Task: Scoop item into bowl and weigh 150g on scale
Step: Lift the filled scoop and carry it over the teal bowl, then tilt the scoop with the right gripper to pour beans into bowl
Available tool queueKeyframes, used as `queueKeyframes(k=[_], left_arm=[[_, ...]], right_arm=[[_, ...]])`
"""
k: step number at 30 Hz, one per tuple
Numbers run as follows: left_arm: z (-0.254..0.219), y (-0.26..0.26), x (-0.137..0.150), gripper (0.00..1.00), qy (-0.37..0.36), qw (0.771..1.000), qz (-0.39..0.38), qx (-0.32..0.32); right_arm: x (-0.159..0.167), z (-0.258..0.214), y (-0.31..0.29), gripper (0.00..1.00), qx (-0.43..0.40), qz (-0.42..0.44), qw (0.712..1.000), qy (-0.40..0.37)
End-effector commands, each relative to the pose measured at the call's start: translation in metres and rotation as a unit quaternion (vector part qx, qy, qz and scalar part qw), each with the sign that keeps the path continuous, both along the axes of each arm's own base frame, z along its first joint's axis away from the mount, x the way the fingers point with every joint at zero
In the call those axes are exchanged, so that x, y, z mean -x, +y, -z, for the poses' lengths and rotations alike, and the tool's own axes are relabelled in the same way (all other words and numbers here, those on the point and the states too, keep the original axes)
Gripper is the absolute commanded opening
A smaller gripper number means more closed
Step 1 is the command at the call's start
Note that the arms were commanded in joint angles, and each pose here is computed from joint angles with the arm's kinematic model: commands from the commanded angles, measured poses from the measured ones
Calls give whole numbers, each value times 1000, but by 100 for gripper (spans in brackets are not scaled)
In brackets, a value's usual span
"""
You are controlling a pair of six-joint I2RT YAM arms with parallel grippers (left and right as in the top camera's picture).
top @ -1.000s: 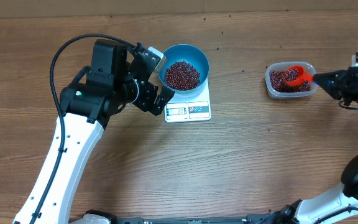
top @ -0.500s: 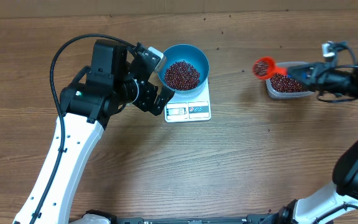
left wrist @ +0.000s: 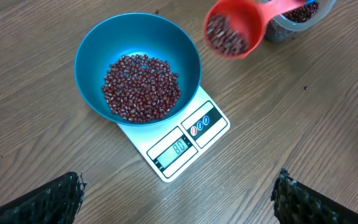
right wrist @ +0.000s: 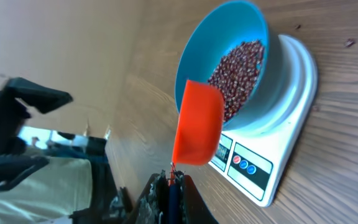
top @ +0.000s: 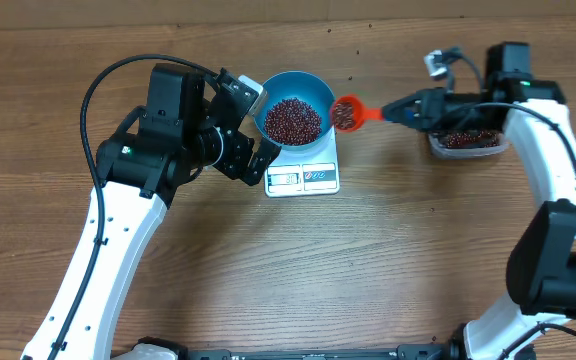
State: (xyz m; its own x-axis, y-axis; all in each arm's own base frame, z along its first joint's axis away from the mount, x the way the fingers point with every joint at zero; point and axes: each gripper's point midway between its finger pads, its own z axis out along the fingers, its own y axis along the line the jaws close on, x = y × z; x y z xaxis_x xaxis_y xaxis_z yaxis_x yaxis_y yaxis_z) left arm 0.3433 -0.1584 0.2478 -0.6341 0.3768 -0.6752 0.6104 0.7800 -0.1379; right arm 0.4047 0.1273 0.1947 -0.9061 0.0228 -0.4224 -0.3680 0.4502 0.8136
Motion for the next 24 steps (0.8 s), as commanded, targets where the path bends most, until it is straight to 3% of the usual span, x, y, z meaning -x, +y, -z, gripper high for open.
queueKeyframes(k=[1,12,24], left_arm=[[-12,1,-3,100,-14,1000,-8,5],[-12,1,-3,100,-14,1000,-8,6],[-12,1,-3,99,-14,1000,-8,5]], right_arm=[[-4,10,14,4,35,10,999,22],[-27,23,48,4,172,64,983,7],[-45,-13,75,4,225,88,968,-64]])
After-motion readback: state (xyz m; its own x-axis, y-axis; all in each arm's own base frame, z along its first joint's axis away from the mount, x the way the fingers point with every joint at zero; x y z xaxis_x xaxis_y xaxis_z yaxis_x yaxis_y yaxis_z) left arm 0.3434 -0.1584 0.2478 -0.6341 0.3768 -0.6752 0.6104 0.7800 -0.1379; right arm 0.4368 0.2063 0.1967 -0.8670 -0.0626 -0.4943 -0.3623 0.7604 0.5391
